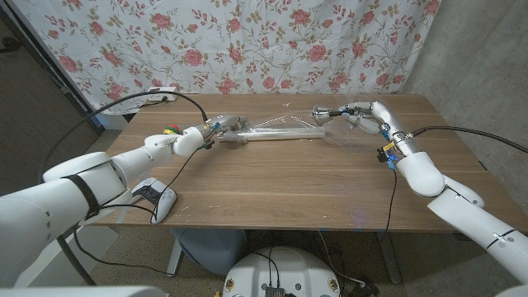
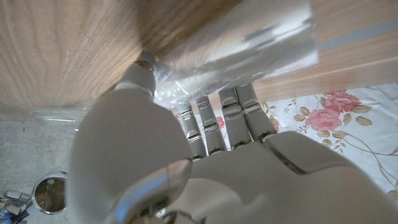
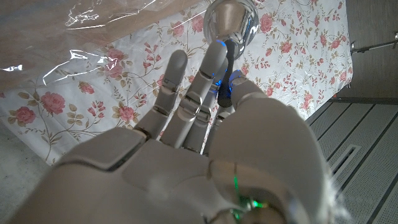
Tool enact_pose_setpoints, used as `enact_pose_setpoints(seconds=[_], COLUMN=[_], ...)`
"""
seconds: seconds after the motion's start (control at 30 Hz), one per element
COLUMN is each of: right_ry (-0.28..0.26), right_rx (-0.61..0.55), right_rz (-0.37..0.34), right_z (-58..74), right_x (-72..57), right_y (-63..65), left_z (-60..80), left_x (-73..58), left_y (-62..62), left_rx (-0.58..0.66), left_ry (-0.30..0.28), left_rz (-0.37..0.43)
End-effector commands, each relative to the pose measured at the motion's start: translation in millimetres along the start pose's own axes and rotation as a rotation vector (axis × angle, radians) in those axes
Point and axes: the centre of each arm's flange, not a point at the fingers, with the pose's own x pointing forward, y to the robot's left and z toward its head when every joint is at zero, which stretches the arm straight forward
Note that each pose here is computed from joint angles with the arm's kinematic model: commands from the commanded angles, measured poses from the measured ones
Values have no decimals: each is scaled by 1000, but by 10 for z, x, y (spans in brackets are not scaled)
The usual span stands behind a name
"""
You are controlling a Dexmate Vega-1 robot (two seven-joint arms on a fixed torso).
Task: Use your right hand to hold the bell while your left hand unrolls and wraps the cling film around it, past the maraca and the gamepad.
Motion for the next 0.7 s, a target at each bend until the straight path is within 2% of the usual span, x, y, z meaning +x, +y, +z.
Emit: enact_pose_setpoints(seconds=[0.03, 0.2, 0.23, 0.43, 0.7], right_ry=[0, 0, 1, 2, -1], right_rx=[1, -1, -1, 3, 6], right_rz=[-10, -10, -11, -16, -19], right_z=[1, -5, -7, -20, -32], right_x=[-20, -18, -18, -21, -23], right_y=[-16, -25, -26, -20, -15], left_z=[131, 147, 175, 254, 385], left_x=[-40, -53, -62, -97, -140], left_y=[162, 256, 322, 483, 557], left_rx=[-85, -148, -151, -220, -295], left_ry=[-24, -13, -27, -47, -86], left_rz=[117, 161, 175, 248, 276])
